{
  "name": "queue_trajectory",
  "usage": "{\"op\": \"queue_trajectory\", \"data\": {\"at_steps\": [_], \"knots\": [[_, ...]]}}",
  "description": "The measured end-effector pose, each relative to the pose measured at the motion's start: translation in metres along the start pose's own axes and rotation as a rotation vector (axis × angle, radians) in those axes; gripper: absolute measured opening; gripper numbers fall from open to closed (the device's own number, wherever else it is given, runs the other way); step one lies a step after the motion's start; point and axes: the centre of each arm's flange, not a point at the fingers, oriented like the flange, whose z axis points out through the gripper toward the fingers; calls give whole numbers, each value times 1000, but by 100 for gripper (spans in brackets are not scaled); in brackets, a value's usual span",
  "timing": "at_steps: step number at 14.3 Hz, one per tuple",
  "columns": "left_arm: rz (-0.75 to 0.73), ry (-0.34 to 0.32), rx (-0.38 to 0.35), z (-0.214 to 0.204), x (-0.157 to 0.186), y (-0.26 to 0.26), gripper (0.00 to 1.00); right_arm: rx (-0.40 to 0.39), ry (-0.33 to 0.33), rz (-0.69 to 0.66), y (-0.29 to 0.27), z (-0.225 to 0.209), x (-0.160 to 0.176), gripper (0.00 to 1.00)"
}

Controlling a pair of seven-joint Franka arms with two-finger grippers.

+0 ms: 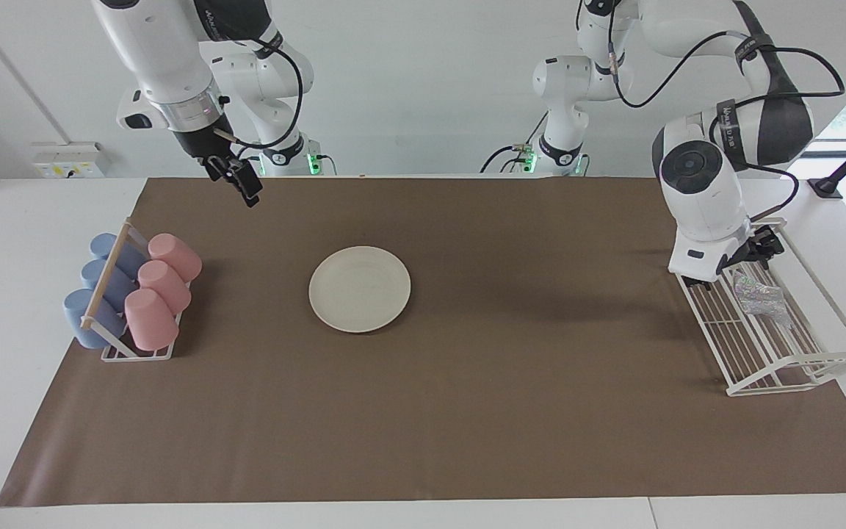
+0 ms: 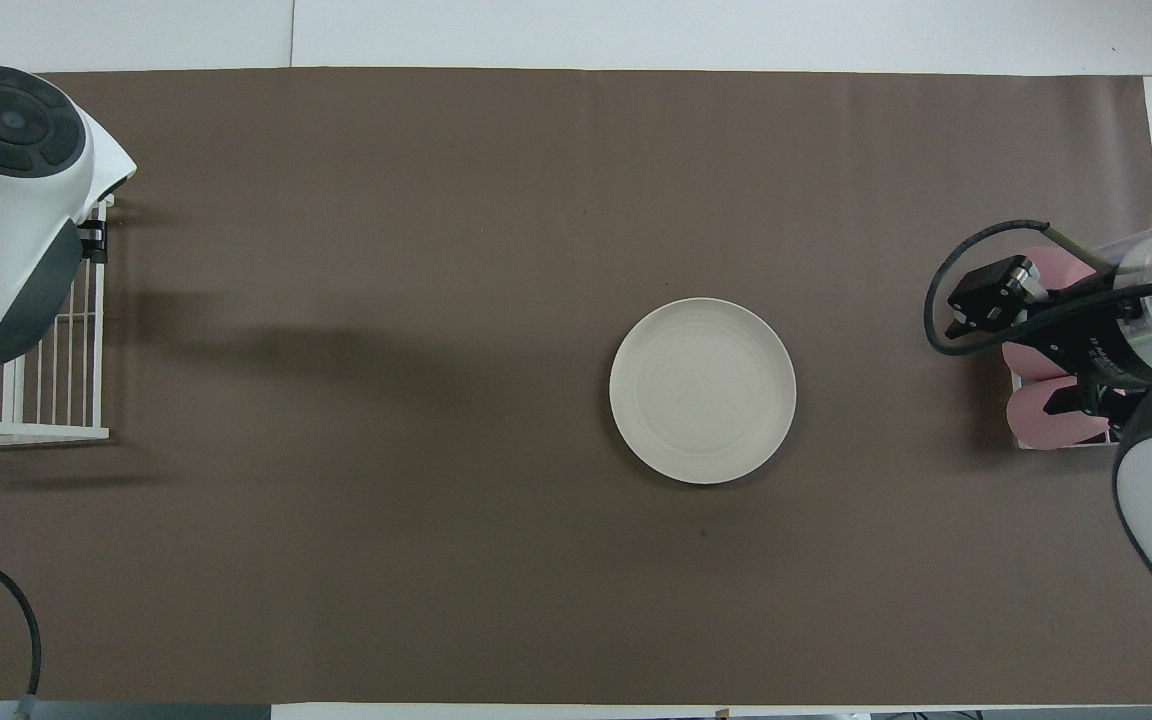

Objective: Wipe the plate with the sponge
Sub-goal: 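Reach the right gripper to the plate rim and grasp it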

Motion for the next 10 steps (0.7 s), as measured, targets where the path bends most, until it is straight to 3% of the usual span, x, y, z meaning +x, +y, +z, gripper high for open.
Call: {"op": "queue_trajectory", "data": {"at_steps": [5,10], "knots": [[-48,2,12,33,-5,21,100,22,15,148,-2,1,3,100],[-56,11,4,40,-4,16,96,30,19,371,-28,1,-30,100]]}}
